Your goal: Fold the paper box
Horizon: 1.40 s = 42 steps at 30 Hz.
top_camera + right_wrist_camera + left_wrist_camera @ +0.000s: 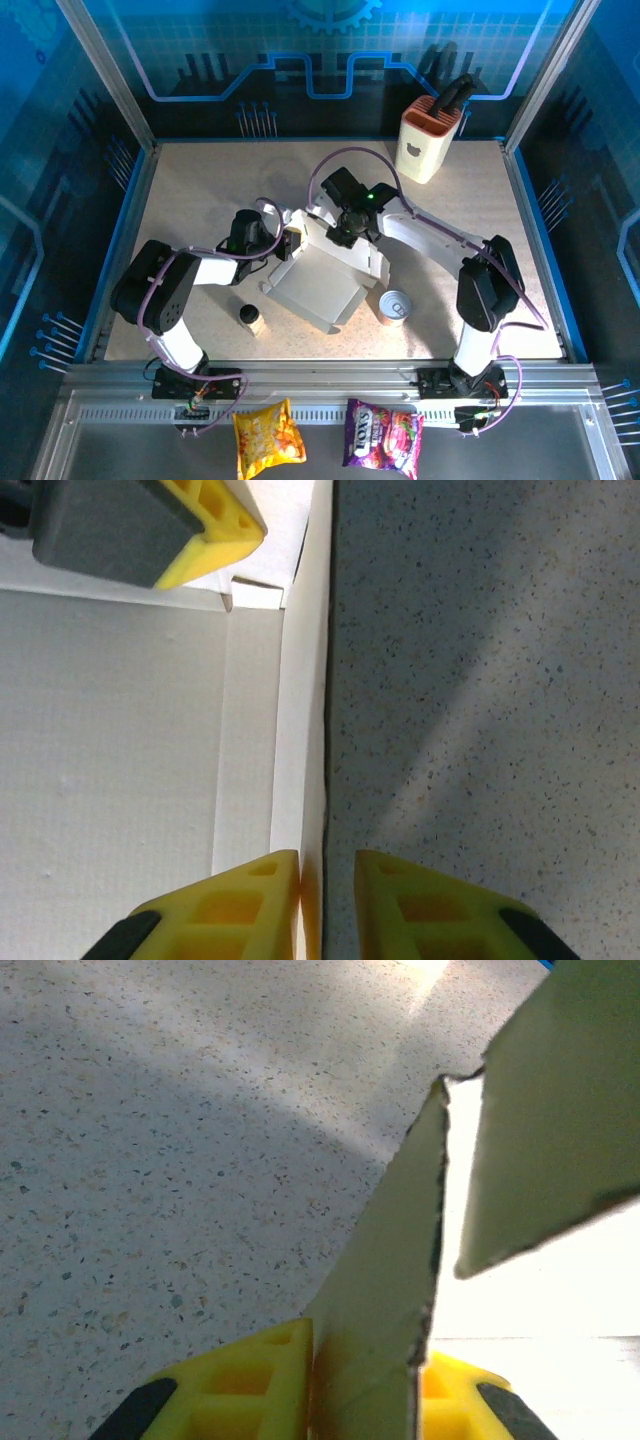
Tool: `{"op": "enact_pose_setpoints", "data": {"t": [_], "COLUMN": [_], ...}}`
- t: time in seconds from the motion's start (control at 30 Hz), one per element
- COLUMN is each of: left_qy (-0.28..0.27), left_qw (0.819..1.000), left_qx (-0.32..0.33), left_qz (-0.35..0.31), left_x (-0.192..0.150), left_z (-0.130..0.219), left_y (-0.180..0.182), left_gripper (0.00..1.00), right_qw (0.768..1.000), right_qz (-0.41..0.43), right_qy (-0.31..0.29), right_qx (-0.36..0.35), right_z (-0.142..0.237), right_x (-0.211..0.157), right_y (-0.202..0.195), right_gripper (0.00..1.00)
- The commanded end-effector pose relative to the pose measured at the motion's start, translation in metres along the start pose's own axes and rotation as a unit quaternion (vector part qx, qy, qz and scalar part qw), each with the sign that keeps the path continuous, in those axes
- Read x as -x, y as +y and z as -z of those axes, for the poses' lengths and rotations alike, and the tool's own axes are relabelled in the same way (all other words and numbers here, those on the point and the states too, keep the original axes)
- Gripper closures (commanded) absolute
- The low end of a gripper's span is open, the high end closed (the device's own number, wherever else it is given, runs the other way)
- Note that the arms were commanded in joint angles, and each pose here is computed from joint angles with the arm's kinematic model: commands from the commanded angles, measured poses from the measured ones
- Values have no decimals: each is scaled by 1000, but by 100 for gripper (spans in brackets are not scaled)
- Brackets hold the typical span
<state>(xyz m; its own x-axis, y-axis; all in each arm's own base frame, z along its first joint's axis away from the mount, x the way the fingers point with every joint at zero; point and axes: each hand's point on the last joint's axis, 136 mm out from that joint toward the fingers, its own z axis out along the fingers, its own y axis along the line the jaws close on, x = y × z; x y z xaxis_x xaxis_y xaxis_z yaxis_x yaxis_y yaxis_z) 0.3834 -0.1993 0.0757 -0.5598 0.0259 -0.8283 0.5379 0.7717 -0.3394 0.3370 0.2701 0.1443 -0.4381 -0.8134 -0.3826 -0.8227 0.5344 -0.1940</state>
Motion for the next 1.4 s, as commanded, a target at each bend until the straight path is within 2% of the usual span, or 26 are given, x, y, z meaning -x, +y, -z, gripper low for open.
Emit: {"op": "enact_pose_setpoints", "data": {"t": [0.0,0.13,0.4,0.67,0.97,1.37], "left_qy": [19,21,6,4,-15,-59], "left_qw": [1000,1000,1000,1000,1000,998], "left_qx": [-14,-14,-15,-1,-6,-20], "left_qz": [-3,-3,-10,-20,-6,26], "left_x": [-7,-8,8,16,21,51], "left_z": [-2,-3,4,8,18,49], "left_y": [-7,-6,-12,-10,-15,-21], "left_gripper": [85,85,80,78,61,46], "right_qw": [1000,1000,1000,999,1000,1000], "right_qz": [3,10,11,12,17,17], "right_qy": [2,4,-13,-33,-18,-16], "right_qx": [-8,-4,2,3,8,14], "right_z": [14,19,8,-13,-21,-22], "right_x": [-9,-14,-15,-12,-24,-23], "right_y": [-3,-1,5,8,13,13], "right_gripper": [76,79,92,96,96,96]}}
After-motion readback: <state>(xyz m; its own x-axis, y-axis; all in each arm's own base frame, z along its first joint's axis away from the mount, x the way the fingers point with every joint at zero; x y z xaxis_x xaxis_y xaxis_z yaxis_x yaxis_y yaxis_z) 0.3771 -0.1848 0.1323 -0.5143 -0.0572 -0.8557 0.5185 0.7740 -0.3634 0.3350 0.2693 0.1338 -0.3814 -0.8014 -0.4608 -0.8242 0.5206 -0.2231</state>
